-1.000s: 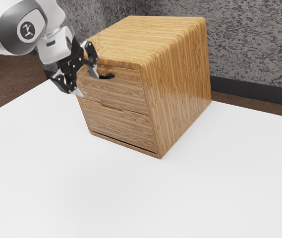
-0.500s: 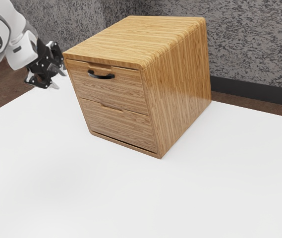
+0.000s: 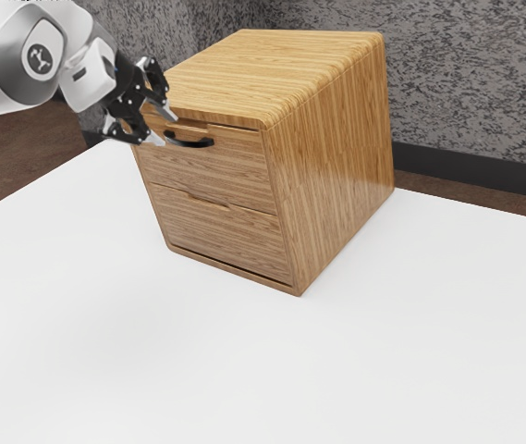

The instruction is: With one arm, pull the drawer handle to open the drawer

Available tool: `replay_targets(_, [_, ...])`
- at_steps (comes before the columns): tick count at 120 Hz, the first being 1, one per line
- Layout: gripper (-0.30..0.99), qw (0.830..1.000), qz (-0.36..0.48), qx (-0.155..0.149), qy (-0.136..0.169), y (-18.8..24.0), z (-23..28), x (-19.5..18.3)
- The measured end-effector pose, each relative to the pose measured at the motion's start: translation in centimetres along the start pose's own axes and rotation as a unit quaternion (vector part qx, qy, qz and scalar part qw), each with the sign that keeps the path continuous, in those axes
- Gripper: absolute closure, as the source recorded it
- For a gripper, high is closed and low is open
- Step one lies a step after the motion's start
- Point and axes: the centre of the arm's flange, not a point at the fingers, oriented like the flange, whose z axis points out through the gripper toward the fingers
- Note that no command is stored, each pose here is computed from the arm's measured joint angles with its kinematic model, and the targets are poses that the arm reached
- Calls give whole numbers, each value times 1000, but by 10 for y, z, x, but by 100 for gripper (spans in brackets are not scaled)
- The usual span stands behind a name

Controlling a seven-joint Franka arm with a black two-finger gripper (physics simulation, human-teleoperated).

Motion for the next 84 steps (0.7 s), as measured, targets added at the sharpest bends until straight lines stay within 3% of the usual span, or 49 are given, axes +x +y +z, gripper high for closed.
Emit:
replay_targets(30, [42, 1000, 3, -7, 8, 0, 14, 1])
replay_targets(46, [45, 1000, 2, -22, 9, 14, 19, 0])
replay_targets(84, [72, 1000, 17, -19, 4, 29, 6, 15])
